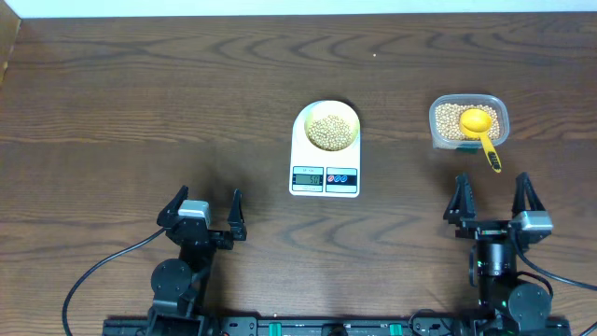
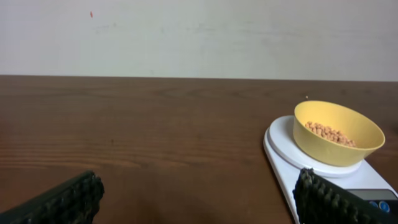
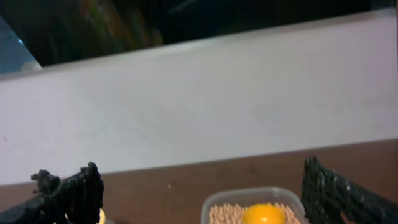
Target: Scoop item into bowl and weigh 50g on scale
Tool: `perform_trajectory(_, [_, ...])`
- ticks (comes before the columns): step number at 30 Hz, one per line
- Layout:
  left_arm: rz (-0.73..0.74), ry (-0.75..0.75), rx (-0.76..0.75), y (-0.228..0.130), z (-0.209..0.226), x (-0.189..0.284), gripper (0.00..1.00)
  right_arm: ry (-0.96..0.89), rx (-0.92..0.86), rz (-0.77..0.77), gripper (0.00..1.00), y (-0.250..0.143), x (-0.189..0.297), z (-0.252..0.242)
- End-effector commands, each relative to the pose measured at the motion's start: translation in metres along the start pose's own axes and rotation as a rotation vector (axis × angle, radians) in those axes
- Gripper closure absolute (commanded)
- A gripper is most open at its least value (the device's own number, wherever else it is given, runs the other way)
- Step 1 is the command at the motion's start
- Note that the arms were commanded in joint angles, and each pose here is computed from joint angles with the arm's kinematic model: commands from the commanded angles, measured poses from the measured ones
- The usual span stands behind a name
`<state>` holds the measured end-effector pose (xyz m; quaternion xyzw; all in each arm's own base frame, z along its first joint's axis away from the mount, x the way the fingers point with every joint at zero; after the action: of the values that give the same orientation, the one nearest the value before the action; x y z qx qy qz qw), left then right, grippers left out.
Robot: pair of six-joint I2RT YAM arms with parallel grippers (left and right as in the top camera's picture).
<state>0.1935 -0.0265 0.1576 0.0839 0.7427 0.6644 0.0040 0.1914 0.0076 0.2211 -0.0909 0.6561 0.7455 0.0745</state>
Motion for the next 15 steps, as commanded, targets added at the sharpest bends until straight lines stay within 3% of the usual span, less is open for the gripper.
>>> perform_trajectory(1, [0.046, 0.042, -0.006, -0.013, 0.006, -0.001, 0.00, -0.058, 0.011, 0.079, 0.01, -0.016, 0.001, -0.007])
perform_trajectory(9, [0.046, 0.042, -0.006, -0.013, 0.006, -0.001, 0.00, -0.101, 0.112, 0.256, 0.01, -0.050, 0.008, -0.016])
perform_trajectory(15, [0.046, 0.042, -0.006, -0.013, 0.006, -0.001, 0.00, 0.042, 0.326, 0.289, 0.01, -0.056, 0.009, -0.003])
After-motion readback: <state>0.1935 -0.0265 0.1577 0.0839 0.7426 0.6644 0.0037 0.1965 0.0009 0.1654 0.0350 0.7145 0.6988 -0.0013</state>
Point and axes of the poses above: each gripper's point midway between its finger pads, its own x axis back along the fingers, its own z axis along the line the jaws close on, y = z × x, the point moved 5 cm from there along x, back along the fingers, and after that the axes turned 3 degrees about x, right-handed, at the moved point
